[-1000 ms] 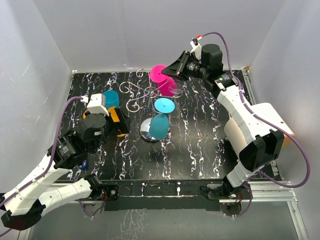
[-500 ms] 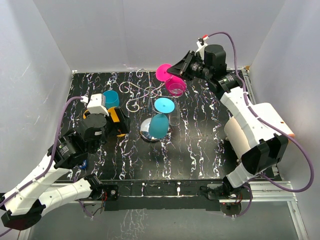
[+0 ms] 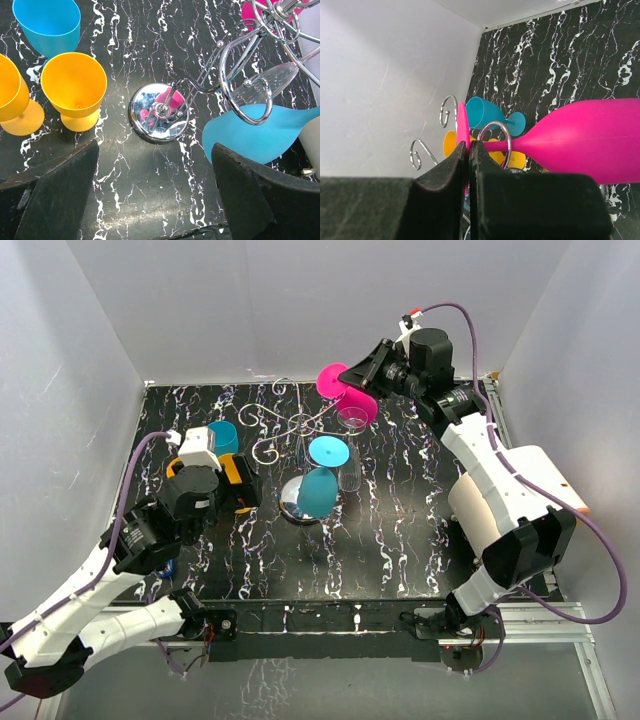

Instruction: Place the wine glass upside down on the wine glass rack

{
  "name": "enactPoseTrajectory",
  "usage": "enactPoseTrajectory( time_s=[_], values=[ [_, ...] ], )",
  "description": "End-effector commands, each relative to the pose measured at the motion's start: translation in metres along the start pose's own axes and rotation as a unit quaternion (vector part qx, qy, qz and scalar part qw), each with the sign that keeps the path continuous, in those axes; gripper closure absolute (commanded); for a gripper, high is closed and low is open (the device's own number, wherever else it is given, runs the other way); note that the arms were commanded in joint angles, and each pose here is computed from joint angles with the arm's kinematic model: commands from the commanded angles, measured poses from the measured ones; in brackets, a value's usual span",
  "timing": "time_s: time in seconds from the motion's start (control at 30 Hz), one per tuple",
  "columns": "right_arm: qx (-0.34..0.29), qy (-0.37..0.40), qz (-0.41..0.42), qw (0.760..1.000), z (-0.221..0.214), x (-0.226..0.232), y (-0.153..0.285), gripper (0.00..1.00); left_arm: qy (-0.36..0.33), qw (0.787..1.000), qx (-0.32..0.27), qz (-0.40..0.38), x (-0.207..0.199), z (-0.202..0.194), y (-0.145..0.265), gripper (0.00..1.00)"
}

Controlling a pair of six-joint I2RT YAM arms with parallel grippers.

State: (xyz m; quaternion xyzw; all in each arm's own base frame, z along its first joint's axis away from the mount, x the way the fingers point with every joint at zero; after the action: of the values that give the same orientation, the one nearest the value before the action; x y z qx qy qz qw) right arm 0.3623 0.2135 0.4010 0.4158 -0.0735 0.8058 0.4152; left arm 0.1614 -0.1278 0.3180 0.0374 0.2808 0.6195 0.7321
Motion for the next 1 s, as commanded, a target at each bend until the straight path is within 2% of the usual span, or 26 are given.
enactPoseTrajectory(
  time_s=[0.0,0.2,0.3,0.73,0.97],
  values=[
    [-0.029,0.028,0.027,0.999,0.018,0.010,-0.006,1.00,-0.010,1.000,-0.002,0.013,0.004,0.000,-0.001,0.06],
    [-0.002,0.053,0.045,0.998,0.020,0.012,-0.018,1.00,-0.013,1.000,0.006,0.015,0.001,-0.004,-0.006,0.06],
    [0.006,0.056,0.049,0.997,0.019,0.011,-0.023,0.96,-0.014,1.000,0.007,0.016,0.001,-0.004,-0.006,0.06],
    [-0.009,0.078,0.045,0.996,0.024,0.014,-0.016,0.60,-0.029,0.999,0.002,0.031,0.005,-0.003,-0.007,0.06],
    [-0.027,0.103,0.013,0.994,0.028,0.008,-0.010,0.47,-0.116,0.988,0.016,0.102,0.014,0.004,-0.015,0.11]
  ],
)
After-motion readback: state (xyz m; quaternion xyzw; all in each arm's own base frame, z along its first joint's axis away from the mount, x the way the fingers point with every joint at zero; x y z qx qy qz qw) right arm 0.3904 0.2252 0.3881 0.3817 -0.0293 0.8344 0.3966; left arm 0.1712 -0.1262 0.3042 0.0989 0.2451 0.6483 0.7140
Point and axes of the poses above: each gripper's point midway between its finger pads, its own y axis back along the fingers, its own x axis along the line the jaws close on, z = x × y, the point moved 6 cm from there along y, back along the fingers, and after that the axes turned 4 degrees about y, right-handed, at the moved point
